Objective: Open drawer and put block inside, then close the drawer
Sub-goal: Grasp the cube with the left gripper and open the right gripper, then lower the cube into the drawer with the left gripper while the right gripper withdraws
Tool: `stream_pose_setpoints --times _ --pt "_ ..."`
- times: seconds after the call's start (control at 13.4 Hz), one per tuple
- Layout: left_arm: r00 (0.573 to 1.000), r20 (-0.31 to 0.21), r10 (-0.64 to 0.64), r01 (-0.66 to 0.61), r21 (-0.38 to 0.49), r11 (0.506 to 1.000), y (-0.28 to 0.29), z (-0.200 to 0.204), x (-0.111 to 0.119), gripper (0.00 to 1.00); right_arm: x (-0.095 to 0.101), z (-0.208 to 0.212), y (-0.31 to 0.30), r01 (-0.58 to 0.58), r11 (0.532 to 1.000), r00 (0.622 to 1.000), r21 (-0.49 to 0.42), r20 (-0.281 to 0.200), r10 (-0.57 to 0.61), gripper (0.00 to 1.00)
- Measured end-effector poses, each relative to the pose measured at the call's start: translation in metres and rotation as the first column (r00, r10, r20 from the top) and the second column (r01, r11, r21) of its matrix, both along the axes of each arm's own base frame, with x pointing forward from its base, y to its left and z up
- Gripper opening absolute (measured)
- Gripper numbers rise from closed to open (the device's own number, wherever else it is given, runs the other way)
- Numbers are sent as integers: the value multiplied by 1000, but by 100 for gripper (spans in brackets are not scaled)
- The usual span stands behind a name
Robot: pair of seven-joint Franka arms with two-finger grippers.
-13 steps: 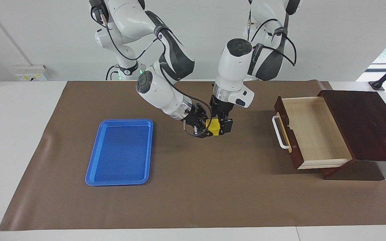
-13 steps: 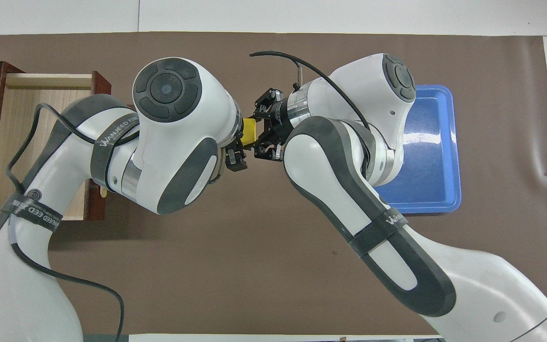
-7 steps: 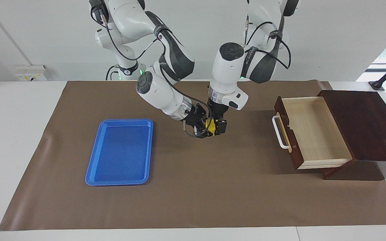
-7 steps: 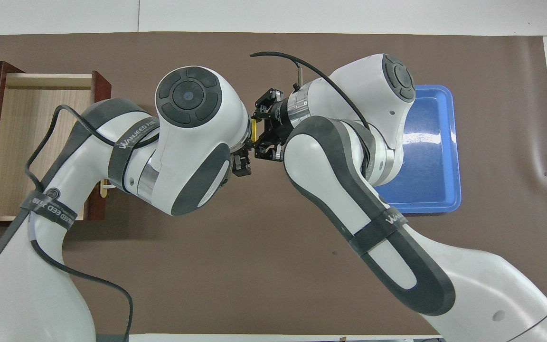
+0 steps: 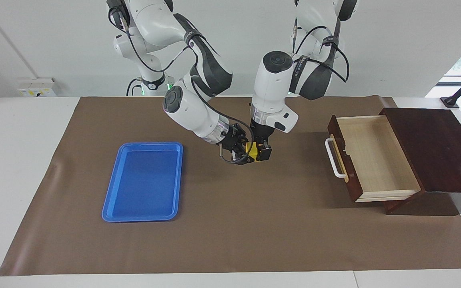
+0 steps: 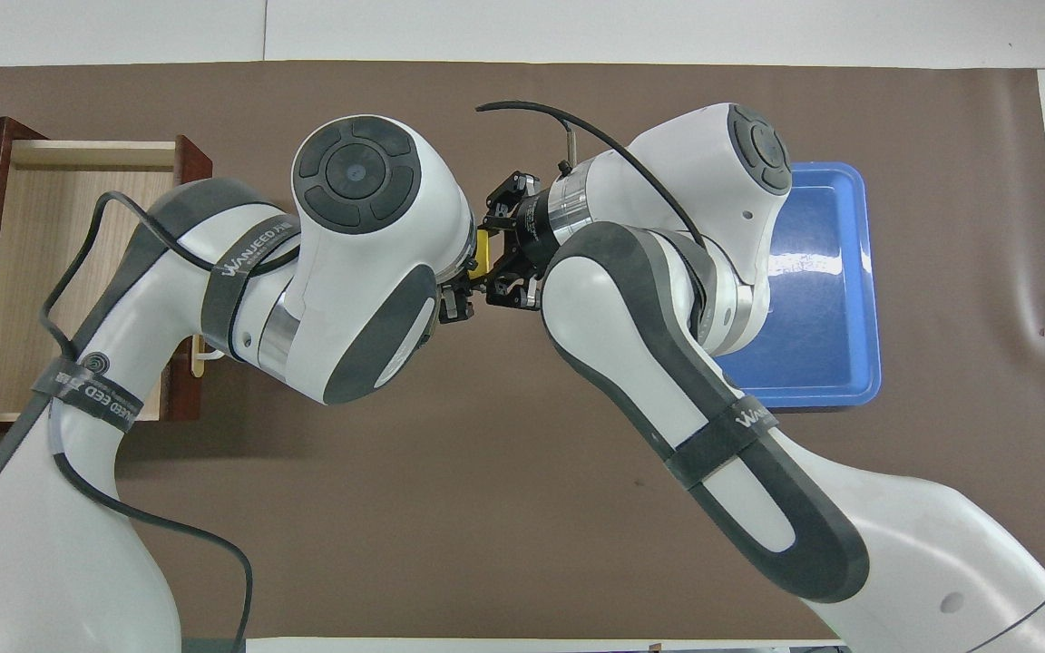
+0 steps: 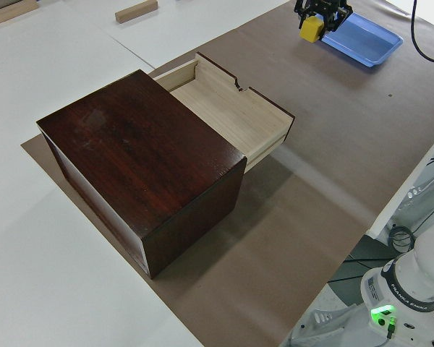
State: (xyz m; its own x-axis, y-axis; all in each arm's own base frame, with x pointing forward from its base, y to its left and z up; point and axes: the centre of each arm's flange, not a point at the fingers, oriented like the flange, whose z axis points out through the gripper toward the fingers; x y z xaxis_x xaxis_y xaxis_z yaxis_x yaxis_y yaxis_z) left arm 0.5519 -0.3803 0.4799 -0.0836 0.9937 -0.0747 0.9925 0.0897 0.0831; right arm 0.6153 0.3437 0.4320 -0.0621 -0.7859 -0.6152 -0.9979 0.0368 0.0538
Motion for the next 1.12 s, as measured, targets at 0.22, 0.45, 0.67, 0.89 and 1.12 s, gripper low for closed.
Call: stream_pose_setpoints --times 0.22,0.45,0.67,0.89,1.12 --pt "1000 -4 -3 3 2 1000 -2 1 -2 63 4 0 -5 37 999 999 0 -8 -37 78" --pt "1000 -7 -4 4 5 1000 -2 -1 -2 55 12 1 -18 58 998 998 0 -5 -58 95" --pt "1000 -7 -6 6 5 1000 -3 -1 -2 55 20 2 -35 79 997 997 0 -10 -79 95" --pt "1000 -17 -15 15 14 1000 -1 -3 -2 55 24 3 -45 88 996 996 0 -17 -88 95" --pt "998 -43 -35 37 41 998 15 8 4 55 24 6 -43 85 996 996 2 -15 -85 95"
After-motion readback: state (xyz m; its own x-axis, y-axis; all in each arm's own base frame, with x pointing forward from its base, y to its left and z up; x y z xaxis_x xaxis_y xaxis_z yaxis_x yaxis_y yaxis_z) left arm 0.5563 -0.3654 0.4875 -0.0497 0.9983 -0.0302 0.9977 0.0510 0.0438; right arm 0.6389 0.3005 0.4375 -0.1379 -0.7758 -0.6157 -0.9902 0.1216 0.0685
